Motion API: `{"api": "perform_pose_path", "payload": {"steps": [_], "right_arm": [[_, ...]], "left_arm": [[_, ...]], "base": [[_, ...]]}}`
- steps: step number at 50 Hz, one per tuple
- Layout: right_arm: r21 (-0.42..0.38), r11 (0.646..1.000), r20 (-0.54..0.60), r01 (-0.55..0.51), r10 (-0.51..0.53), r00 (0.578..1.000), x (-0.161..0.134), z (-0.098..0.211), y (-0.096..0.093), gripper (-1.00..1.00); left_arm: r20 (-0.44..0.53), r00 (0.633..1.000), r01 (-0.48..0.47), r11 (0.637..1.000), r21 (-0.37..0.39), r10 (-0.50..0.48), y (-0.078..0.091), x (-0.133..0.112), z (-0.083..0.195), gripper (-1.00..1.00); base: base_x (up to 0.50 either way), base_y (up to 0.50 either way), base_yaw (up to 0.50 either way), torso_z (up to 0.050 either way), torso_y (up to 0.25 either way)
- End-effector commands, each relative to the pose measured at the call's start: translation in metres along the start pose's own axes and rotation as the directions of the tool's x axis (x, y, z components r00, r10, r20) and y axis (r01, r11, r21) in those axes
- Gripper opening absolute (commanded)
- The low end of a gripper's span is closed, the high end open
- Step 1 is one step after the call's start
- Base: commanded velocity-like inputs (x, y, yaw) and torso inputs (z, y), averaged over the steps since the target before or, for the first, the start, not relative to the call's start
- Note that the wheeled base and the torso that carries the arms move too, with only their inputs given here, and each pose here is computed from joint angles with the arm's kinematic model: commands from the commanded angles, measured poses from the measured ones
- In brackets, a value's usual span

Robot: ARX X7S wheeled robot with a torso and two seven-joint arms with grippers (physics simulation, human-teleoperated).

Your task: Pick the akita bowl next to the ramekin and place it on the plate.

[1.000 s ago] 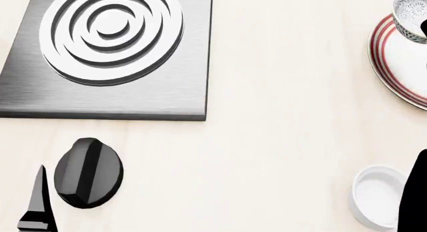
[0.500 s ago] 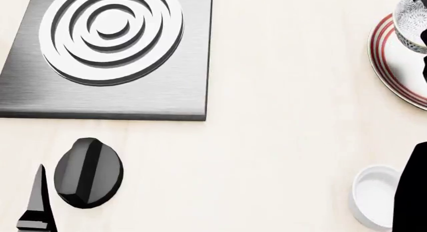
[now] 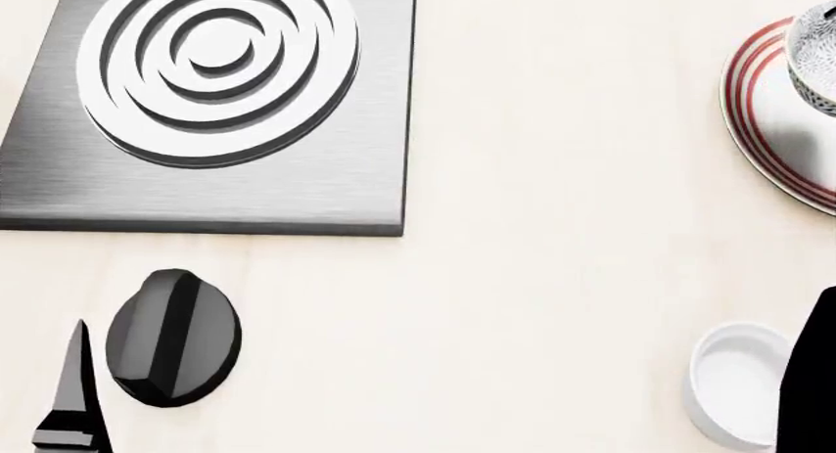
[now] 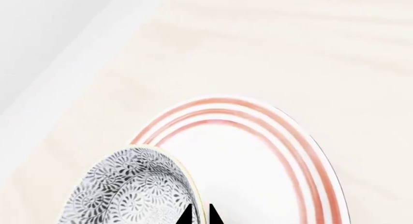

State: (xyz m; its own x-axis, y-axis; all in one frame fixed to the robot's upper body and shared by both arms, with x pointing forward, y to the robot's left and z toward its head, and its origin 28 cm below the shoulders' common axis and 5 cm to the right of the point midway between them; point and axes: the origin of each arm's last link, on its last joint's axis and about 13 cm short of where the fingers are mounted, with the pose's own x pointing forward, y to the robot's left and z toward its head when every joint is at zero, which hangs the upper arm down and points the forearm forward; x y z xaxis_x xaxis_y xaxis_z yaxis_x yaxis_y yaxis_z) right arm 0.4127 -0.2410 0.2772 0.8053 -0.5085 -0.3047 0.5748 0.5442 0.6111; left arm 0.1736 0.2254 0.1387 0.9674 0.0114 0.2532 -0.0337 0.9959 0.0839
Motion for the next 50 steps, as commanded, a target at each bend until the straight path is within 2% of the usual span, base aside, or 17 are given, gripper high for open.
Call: {"api": "perform_pose_path", "payload": {"steps": [1, 11, 50], "right_arm": [[0.007, 1.000, 0.014, -0.004, 0.004, 1.000, 0.000, 0.003, -0.001, -1.00], [0.007, 1.000, 0.011, 0.014, -0.014, 1.000, 0.003, -0.002, -0.007, -1.00], [-0.008, 0.998, -0.004, 0.058, -0.058, 0.998, 0.006, -0.010, -0.014, -1.00]], "left_arm": [[0.000, 1.000, 0.000, 1.000, 0.001, 0.000, 0.000, 0.000, 0.000, 1.00], [0.001, 1.000, -0.001, 1.000, 0.001, 0.001, 0.001, 0.001, -0.001, 1.00], [-0.003, 1.000, -0.003, 1.000, 0.001, 0.003, 0.001, 0.001, -0.001, 1.00]], "base": [[0.00, 0.00, 0.00, 0.000, 0.000], [0.00, 0.00, 0.00, 0.000, 0.000], [0.00, 0.00, 0.00, 0.000, 0.001]]}}
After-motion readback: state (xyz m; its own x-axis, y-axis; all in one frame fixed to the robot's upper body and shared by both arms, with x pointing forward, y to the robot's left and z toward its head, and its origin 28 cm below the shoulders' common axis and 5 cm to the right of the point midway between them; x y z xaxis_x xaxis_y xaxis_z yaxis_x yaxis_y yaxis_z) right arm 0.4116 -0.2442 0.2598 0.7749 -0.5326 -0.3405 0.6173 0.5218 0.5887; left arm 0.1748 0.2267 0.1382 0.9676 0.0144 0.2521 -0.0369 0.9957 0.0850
